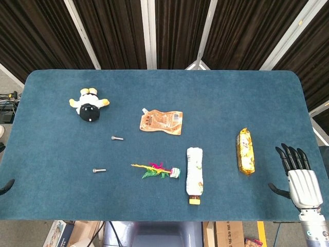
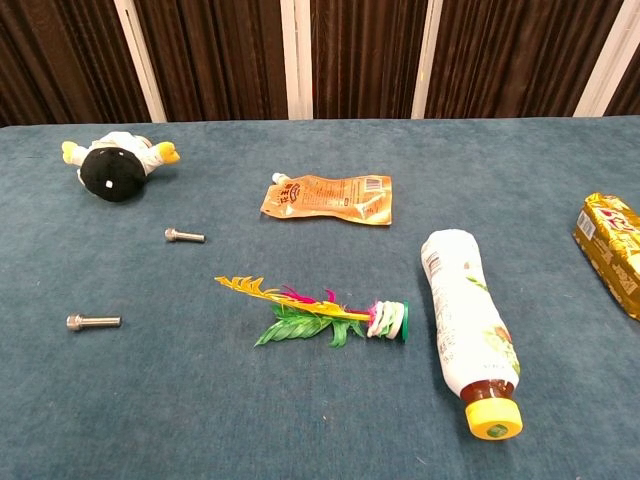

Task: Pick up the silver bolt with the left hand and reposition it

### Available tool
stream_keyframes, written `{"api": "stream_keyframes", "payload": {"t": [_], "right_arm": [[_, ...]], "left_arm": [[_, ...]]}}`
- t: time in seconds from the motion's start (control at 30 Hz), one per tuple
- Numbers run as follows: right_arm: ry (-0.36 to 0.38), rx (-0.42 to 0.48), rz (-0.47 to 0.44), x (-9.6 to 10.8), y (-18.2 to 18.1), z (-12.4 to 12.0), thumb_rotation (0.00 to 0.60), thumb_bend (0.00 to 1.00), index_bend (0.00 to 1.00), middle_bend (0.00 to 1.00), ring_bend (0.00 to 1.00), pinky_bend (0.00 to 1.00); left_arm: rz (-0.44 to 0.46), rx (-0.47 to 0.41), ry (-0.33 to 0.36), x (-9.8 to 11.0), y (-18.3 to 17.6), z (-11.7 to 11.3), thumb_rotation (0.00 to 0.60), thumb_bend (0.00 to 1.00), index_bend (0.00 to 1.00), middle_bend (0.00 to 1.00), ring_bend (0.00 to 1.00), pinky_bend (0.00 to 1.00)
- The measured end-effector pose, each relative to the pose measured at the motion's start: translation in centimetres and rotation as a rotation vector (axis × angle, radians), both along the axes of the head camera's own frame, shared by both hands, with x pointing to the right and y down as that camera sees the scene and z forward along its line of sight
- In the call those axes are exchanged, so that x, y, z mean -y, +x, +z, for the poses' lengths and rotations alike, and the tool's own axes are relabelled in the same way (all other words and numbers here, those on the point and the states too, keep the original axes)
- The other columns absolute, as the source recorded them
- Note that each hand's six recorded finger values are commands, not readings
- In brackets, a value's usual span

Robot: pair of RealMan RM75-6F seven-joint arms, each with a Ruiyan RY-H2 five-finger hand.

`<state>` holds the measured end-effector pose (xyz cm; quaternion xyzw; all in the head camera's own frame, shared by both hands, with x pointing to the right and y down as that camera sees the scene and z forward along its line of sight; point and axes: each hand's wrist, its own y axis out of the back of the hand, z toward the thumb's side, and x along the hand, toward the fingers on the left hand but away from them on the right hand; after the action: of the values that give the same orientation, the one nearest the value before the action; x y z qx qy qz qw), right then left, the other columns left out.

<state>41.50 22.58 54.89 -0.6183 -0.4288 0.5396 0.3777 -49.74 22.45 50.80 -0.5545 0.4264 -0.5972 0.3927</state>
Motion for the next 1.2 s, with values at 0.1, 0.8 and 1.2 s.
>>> {"api": "stream_keyframes", "payload": {"t": [0.1,0.8,1.2], "right_arm": [[0.001,-0.001,0.004,0.0,0.1,0.0,0.6,0.11,0.08,0.07,0.06,0.0],[-0.022,-0.018,-0.005,-0.1,-0.1,0.7,0.6,0.12,0.08,0.07,0.06,0.0],[-0.032,-0.036,-0.008,-0.2,-0.4,1.1,0.6,0.11,0.08,0.07,0.06,0.0]], "left_arm": [[-0.002,0.001,-0.004,0.1,0.0,0.2,0.6,0.31,0.15,0.01,0.0,0.0],[0.13,0.008,-0.127,4.6,5.8,4.0,0.6,0.31,0.23,0.03,0.0,0.0],[0.196,0.083,-0.38,7.0,12.1,9.4,0.6,0.31,0.31,0.05,0.0,0.0]]}}
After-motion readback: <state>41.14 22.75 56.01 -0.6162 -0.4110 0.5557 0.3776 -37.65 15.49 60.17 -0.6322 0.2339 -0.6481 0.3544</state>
